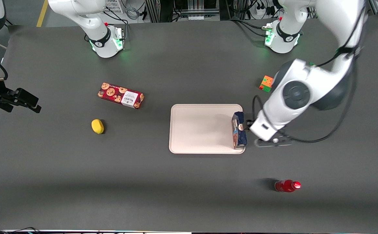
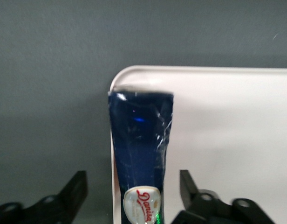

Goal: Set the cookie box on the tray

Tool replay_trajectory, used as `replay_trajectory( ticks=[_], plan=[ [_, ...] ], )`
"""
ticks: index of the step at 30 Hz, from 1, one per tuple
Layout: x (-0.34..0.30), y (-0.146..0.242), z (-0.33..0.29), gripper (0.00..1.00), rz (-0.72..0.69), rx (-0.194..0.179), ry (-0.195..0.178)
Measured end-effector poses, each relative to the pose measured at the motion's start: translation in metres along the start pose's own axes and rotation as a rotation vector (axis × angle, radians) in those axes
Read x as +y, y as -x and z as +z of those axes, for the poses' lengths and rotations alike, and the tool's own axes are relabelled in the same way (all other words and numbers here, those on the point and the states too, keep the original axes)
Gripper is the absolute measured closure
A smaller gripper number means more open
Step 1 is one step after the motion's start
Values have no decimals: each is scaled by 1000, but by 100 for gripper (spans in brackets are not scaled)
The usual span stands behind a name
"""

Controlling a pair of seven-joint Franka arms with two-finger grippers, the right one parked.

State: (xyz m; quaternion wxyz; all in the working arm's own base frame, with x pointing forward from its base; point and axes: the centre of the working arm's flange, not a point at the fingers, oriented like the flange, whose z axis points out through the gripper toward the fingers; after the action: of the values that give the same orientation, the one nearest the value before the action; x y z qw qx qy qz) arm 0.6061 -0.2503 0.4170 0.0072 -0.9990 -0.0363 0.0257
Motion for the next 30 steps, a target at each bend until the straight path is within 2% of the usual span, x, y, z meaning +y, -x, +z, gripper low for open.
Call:
replay_trajectory(
  ticks=[4,9,17,21,24,30],
  plan=[
    [-32,-5,-69,0,-29,-11,-32],
    [-91,-5,-145,0,-36,2,-47],
    [-207,32,-229,0,56,-37,-63],
    [-251,52,-244,0,93,-43,-64],
    [-276,63,-240,0,114,-46,-51],
    [-303,84,-208,0,123,-3,-32]
  ],
)
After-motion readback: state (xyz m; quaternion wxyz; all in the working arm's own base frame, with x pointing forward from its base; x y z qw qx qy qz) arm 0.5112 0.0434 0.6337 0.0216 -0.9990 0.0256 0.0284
